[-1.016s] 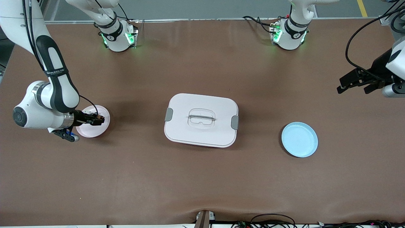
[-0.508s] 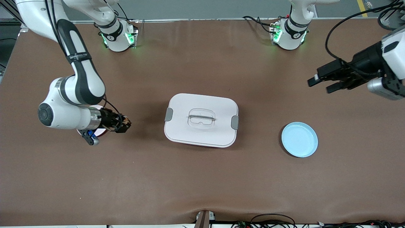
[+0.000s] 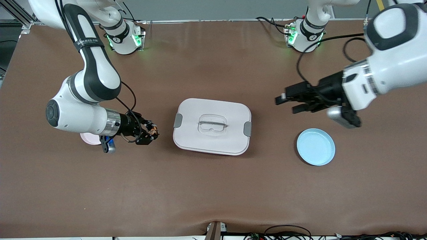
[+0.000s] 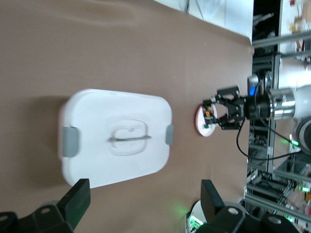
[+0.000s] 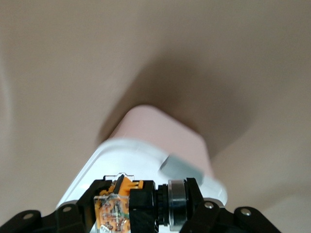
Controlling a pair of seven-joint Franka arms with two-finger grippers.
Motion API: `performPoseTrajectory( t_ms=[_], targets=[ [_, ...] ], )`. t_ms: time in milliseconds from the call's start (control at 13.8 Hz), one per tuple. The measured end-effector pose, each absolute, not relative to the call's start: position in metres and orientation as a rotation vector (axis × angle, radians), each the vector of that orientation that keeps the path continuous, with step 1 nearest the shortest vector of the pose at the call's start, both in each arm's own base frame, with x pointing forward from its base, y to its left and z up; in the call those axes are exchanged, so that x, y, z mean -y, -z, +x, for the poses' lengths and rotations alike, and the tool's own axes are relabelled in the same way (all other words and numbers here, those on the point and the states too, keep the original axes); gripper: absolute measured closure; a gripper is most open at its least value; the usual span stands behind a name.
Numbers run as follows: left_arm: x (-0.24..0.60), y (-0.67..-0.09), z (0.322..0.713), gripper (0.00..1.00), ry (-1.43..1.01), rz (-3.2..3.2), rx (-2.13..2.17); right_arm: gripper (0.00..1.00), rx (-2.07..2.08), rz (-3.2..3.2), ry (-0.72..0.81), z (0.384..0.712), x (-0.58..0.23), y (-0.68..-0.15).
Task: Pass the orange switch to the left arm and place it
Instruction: 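Carry the switch over the box with the right gripper while the left gripper approaches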
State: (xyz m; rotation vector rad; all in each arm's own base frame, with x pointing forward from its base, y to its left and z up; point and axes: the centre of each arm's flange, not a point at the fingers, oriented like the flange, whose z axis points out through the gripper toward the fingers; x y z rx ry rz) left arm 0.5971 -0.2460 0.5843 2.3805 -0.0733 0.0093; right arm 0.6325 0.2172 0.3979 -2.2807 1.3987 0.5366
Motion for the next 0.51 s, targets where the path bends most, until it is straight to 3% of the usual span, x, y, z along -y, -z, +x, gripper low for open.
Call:
performPoseTrajectory(
  t_ms=[508],
  targets=[
    [0.330, -0.540, 0.583, 0.00, 0.075, 2.358, 0.143, 0.27, -1.514, -2.006, -0.701, 0.626, -0.280, -0.432]
  ],
)
